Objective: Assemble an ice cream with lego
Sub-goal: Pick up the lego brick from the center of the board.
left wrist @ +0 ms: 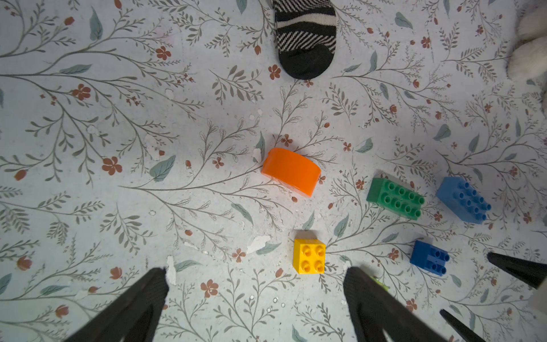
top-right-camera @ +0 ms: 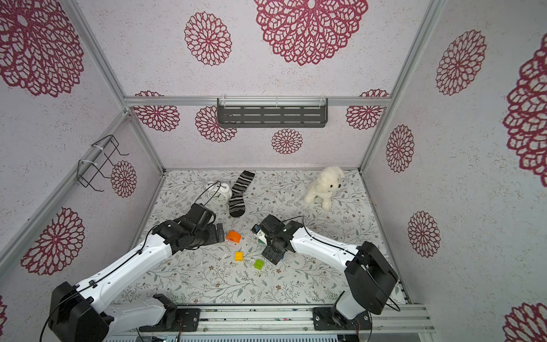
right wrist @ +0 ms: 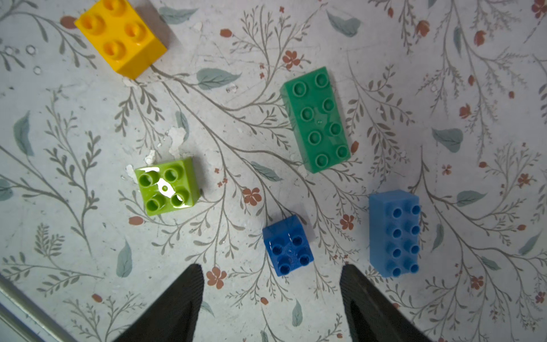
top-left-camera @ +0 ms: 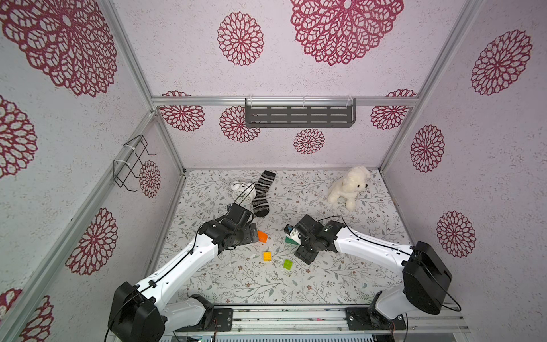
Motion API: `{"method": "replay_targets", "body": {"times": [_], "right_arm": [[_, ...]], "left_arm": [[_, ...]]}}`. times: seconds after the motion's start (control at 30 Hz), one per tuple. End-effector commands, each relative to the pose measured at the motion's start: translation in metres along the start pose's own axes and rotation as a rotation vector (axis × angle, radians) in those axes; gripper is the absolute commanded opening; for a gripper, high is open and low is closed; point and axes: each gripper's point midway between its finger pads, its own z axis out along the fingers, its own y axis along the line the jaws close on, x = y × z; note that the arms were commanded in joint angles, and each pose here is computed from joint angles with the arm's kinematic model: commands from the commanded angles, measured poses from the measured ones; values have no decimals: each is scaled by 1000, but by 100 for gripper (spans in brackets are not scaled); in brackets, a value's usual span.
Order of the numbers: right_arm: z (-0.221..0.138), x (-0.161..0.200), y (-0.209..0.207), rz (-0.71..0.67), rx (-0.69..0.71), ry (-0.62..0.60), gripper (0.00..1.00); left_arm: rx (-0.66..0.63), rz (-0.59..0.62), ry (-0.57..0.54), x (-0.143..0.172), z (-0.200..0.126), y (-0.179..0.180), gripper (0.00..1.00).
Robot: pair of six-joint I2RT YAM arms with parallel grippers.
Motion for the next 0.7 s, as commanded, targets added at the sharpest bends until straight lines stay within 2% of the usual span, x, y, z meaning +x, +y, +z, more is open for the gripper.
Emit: {"method": "replay_targets", "body": {"times": [0.0,0.13,0.67], "right_arm": [[-3,11,1,-207,-12,21,79],[-4,14,0,-282,-62,2,81],[10,32,9,-327,-161,77,80]], "left_arm": [[81,-7,-34,-6,-7,-15,98],[106,-25,-50,-7,-7,-18,98],[110,-16,-72,-11,-13,-18,98]]}}
